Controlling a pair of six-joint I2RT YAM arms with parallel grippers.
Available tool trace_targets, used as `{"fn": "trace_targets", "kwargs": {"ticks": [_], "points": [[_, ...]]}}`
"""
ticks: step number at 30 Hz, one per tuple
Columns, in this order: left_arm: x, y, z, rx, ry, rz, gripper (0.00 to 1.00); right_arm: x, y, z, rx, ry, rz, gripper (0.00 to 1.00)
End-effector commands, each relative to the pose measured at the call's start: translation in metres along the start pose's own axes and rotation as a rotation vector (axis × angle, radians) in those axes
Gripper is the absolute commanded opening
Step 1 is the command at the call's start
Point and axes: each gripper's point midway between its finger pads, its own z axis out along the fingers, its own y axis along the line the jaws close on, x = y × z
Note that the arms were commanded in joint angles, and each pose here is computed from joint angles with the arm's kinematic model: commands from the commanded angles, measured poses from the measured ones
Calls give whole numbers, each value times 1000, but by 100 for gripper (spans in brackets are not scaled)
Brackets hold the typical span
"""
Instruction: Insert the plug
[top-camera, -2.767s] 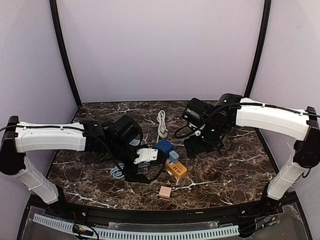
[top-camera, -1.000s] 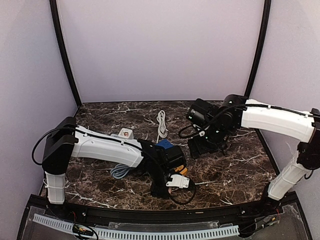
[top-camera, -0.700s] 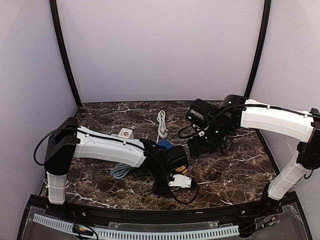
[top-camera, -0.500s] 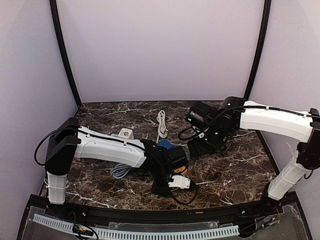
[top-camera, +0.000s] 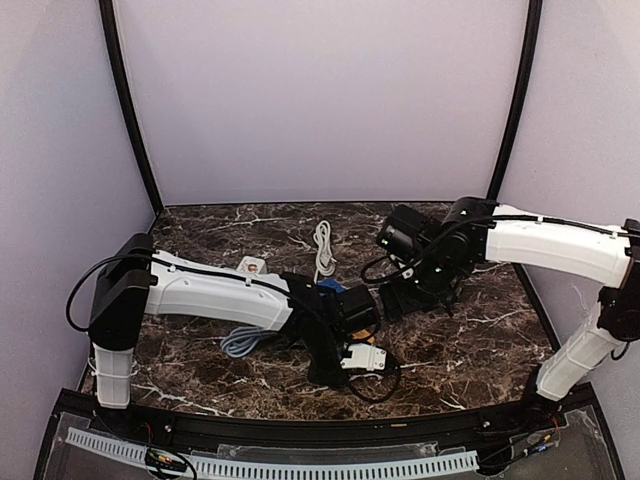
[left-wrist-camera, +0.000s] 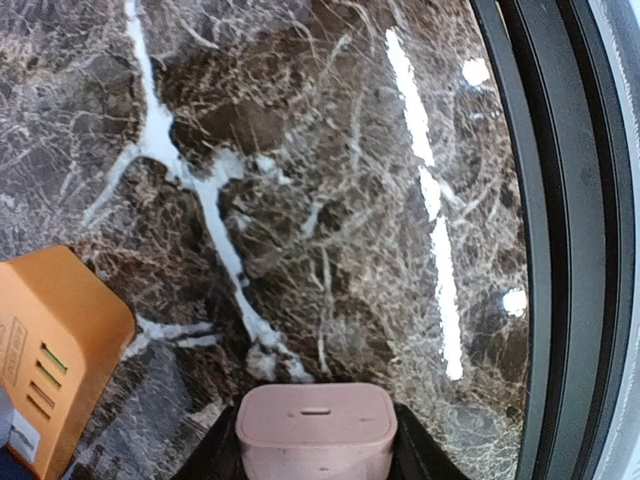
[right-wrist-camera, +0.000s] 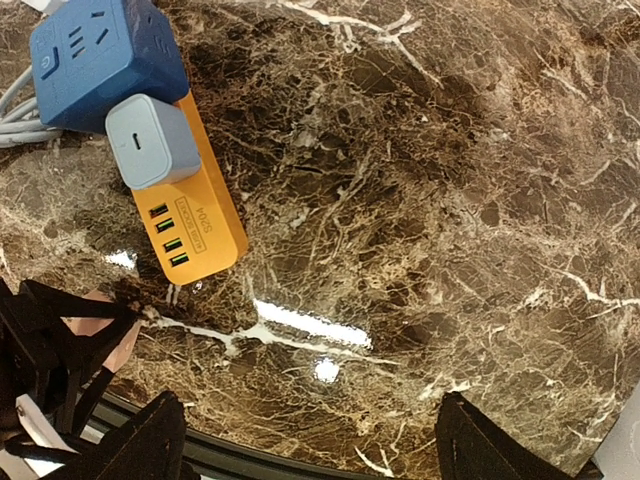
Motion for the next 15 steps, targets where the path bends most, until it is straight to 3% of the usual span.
{"fn": "trace_targets", "kwargs": {"ticks": [1,8,15], "points": [[-24,11,-46,-91,-128,-25,2,-9,-14,-14,-19,-57,58,86],[-43,41,-98,-198,-314,-94,1,-29,-34,-37,-102,-136,146,86],[-57,72,-195,-293,-651,-186,1,-55,-10,-70,-376,-258,174,86]]}}
